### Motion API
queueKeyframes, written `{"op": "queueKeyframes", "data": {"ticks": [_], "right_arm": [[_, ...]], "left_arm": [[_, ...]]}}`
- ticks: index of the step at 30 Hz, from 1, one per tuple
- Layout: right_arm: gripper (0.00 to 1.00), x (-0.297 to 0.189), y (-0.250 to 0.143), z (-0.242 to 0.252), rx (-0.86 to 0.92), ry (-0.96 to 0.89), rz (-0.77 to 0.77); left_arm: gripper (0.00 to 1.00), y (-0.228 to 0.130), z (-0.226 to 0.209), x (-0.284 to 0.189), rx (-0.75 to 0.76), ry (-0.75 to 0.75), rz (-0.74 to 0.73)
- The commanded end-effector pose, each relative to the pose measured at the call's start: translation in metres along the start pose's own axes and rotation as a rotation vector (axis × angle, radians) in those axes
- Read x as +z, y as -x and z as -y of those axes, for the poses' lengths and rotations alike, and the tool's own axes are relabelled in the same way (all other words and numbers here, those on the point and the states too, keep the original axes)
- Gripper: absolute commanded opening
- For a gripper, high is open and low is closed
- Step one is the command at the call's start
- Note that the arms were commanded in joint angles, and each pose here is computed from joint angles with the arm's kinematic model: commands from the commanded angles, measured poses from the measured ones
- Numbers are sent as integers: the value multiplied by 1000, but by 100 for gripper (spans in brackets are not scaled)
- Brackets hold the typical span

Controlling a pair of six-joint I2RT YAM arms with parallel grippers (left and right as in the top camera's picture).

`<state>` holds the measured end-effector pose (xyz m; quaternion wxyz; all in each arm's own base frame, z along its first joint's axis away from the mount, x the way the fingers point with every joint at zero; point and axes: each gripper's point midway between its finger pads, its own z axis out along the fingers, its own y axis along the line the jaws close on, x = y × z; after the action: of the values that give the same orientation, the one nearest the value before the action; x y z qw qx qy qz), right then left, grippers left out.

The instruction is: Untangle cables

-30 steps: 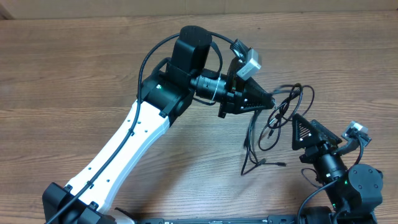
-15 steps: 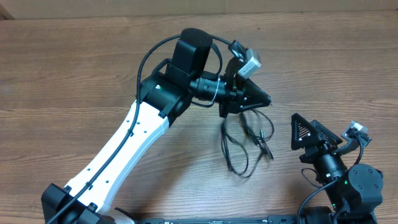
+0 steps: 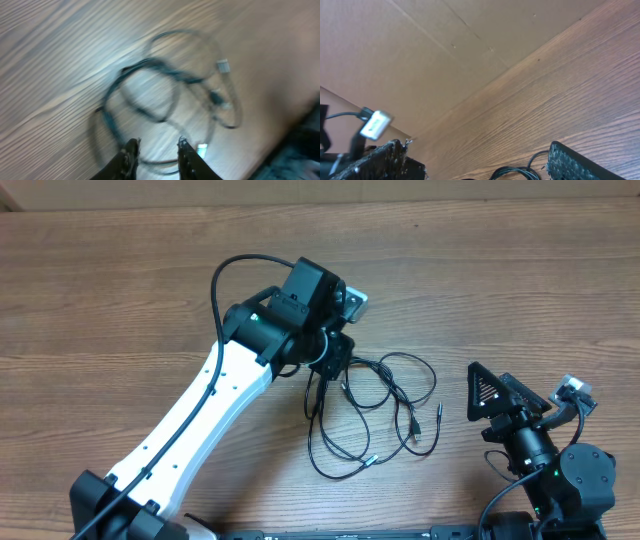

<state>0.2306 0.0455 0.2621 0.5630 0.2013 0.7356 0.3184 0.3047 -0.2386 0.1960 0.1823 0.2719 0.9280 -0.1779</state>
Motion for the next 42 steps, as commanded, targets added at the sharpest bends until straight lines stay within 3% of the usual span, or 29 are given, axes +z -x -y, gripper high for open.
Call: {"op": "queueKeyframes", "data": {"ticks": [1,2,11,22,30,42], "right_arm": [[90,-1,4,-1,-3,-1,15],[90,-1,4,-1,-3,-1,14],[91,-1,3,-1,-2,-4,12],[95,-1,3,0,-2,-6,10],[95,-1,3,1,-1,-13,10],[95,-1,3,2,-1,-15,11]], "left_arm": [[48,-2,-37,5,-92,152,-24],[58,-4,-40,8,-106,155,-34],[62,-19,-46,33,-128,154,-138],[60,-34,-26,70,-165,-5,-248],[53,-42,-26,92,-174,-19,-303],[71,-42,-27,92,-171,-16,-299]]}}
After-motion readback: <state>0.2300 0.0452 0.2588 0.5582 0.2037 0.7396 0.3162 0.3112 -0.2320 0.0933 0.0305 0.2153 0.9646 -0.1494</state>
